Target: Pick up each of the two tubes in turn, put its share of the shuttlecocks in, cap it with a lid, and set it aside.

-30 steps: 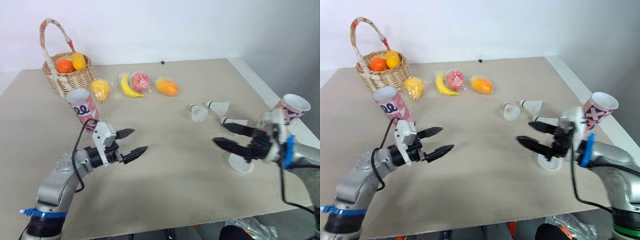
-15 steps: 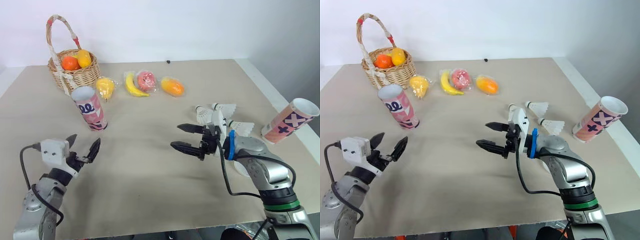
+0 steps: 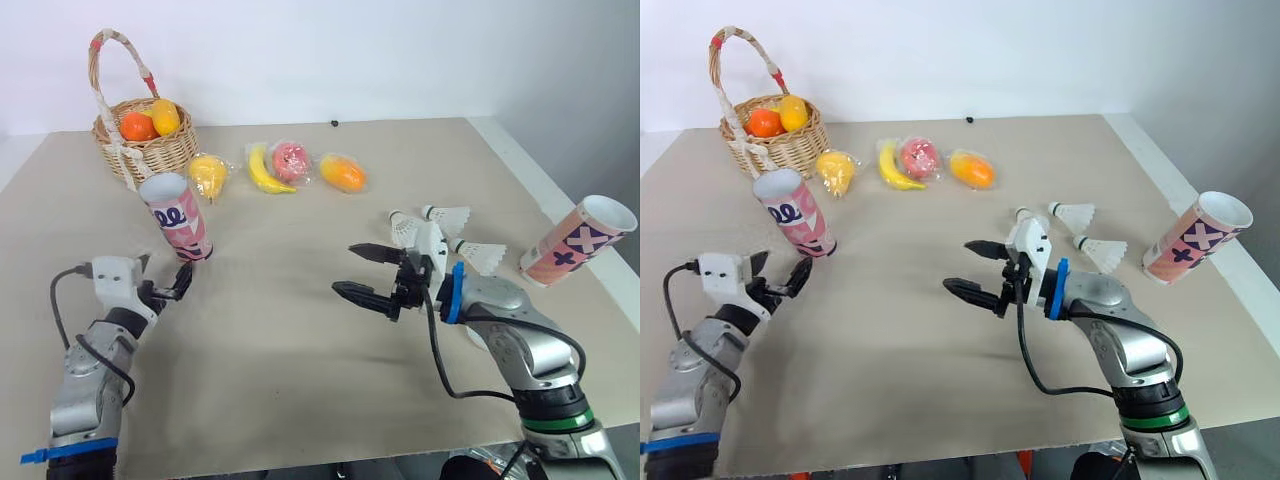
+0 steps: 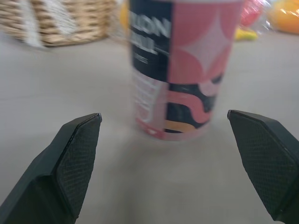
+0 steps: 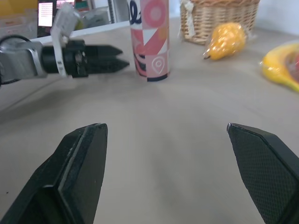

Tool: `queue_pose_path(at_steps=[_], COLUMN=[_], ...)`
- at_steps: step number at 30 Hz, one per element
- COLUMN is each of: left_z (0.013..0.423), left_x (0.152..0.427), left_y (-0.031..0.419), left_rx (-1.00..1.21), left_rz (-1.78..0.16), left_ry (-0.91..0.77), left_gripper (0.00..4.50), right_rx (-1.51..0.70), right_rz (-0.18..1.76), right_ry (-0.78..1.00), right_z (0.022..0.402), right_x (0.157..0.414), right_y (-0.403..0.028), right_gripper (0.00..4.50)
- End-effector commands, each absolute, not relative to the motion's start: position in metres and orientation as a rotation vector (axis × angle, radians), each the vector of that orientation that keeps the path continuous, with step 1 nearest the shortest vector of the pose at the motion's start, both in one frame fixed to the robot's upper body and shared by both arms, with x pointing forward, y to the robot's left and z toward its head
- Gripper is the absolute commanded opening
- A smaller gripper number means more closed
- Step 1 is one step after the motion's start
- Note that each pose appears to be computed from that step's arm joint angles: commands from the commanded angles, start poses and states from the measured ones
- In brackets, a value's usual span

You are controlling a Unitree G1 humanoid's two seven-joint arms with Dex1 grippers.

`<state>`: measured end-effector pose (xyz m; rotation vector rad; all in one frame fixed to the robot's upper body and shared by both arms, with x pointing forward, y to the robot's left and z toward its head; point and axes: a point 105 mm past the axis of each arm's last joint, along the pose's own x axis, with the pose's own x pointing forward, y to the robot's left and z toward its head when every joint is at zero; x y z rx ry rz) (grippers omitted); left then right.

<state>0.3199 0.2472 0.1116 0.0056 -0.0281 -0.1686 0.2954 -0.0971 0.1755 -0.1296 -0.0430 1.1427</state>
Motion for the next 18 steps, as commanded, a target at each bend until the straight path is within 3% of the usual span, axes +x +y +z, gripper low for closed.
queue_pose_path(at_steps=[1,12,18], left_z=[0.119,0.148,0.156], left_x=[0.332,0.377,0.386], left_y=[0.245,0.23,0.225], left_rx=[0.04,0.059,0.066], left_rz=[-0.216,-0.28,-0.289], left_ry=[-0.049,-0.097,-0.105], left_gripper=[4.5,4.5,4.5], right_rx=[-0.156,-0.177,-0.181], right_rz=[1.121,1.079,1.068], right_ry=[-0.094,-0.061,-0.064], right_z=[0.188,0.183,0.185], right_x=[0.292,0.29,0.289], right_y=[-0.101,-0.11,-0.111], right_gripper=[4.38,4.38,4.38])
